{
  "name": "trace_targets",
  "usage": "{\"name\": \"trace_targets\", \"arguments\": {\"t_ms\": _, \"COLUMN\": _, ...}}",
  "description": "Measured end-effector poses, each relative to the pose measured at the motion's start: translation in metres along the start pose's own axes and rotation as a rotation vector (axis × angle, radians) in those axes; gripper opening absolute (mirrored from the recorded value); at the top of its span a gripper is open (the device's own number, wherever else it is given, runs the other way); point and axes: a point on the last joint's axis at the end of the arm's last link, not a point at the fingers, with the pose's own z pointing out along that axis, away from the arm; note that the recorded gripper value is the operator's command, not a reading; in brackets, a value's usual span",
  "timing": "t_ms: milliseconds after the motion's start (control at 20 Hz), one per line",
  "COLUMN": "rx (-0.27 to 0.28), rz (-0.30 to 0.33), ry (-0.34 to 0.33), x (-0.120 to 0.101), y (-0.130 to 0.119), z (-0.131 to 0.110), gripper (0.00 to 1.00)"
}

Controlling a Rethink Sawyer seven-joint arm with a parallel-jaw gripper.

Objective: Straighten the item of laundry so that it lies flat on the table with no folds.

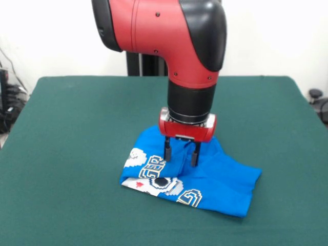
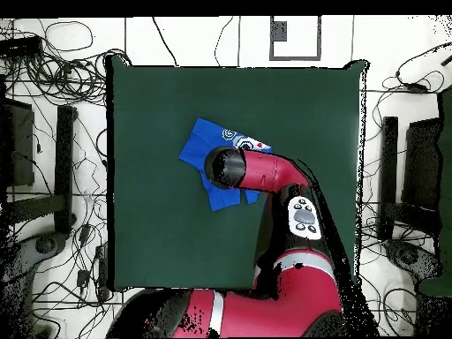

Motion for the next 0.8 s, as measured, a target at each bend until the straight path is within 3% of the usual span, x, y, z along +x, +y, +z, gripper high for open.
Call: {"name": "trace_targets", "arguments": {"t_ms": 800, "rx": 0.0, "rz": 0.0, "ry": 0.01, "x": 0.0036, "y": 0.0001, "z": 0.0054, "gripper": 1.0}}
